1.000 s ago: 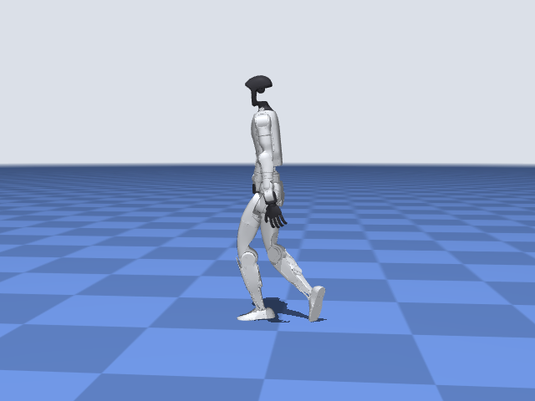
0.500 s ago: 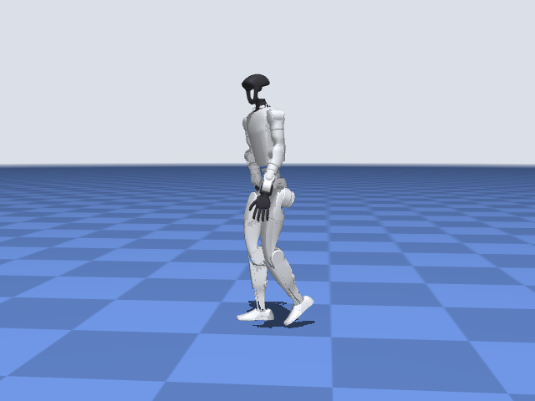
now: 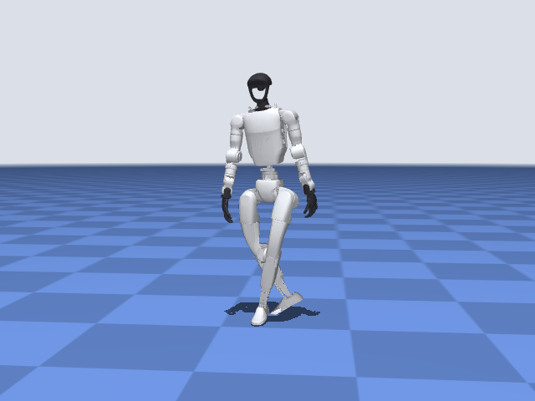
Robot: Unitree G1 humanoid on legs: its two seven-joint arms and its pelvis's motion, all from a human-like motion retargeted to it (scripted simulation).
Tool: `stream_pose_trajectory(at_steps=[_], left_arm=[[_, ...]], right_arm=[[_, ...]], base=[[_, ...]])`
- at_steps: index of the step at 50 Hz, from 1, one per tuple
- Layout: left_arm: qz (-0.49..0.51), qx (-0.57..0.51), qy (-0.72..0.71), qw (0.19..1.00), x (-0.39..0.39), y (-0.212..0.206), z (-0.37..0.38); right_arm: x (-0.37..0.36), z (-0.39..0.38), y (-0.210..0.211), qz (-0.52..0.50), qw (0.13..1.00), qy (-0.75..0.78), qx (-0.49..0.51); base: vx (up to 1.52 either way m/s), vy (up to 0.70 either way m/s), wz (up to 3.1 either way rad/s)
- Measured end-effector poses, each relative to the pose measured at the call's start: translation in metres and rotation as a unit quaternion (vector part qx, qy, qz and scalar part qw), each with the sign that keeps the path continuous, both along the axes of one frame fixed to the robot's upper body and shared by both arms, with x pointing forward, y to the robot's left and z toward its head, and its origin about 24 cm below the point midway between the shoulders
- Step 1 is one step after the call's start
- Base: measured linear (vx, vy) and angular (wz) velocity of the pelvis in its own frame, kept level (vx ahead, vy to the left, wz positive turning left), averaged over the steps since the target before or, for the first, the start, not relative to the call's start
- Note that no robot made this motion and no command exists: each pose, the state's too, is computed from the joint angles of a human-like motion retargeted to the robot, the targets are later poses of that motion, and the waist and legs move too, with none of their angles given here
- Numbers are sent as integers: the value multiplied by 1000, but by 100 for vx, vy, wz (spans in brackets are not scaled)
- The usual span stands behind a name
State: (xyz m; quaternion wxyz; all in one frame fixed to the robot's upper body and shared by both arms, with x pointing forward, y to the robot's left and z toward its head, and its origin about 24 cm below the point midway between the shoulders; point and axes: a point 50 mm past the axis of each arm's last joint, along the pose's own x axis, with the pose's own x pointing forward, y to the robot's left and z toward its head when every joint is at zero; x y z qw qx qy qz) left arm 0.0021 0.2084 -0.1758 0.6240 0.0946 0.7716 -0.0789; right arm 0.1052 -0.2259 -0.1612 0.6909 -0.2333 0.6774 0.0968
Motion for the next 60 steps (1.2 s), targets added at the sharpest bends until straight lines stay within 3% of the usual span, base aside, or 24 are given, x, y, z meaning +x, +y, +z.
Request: stream_pose_trajectory(at_steps=[7, 13, 18, 22, 29, 33, 38, 47, 53, 60], left_arm=[[3, -23, -105, 994, 59, -28, -1], [-73, -45, -178, 980, 96, -40, 4], [-161, -11, -198, 967, 112, -23, 11], [-136, 35, -210, 968, 115, -10, 13], [78, 48, -177, 980, 79, -15, 3], [146, 54, -113, 981, 40, -17, -3], [106, 44, -4, 993, -12, -23, -3], [-44, -82, 56, 994, -34, -43, -2], [-33, -108, 58, 992, -42, -49, -2], [4, -49, 61, 997, -45, -34, -1]], right_arm=[[-20, -2, -13, 44, 998, 19, -30], [-77, -5, -17, -55, 991, 124, 7], [-129, -3, -8, -141, 968, 206, 35], [-144, -3, 6, -181, 955, 229, 55], [-110, -5, 4, -147, 970, 190, 44], [-72, -4, -7, -104, 985, 134, 7], [-43, -4, -8, -97, 993, 59, -32], [-40, -9, 9, -133, 991, 21, 19], [-33, -10, 19, -82, 996, -1, 19], [-42, -15, 33, -41, 999, -6, 28]], base=[[8, -7, 234], [1, -13, 287], [-5, -26, 291], [-17, -25, 204], [-22, -24, 169], [-17, -13, 211], [-7, -5, 183], [0, 6, 113], [18, 7, 80], [33, 4, -17]])
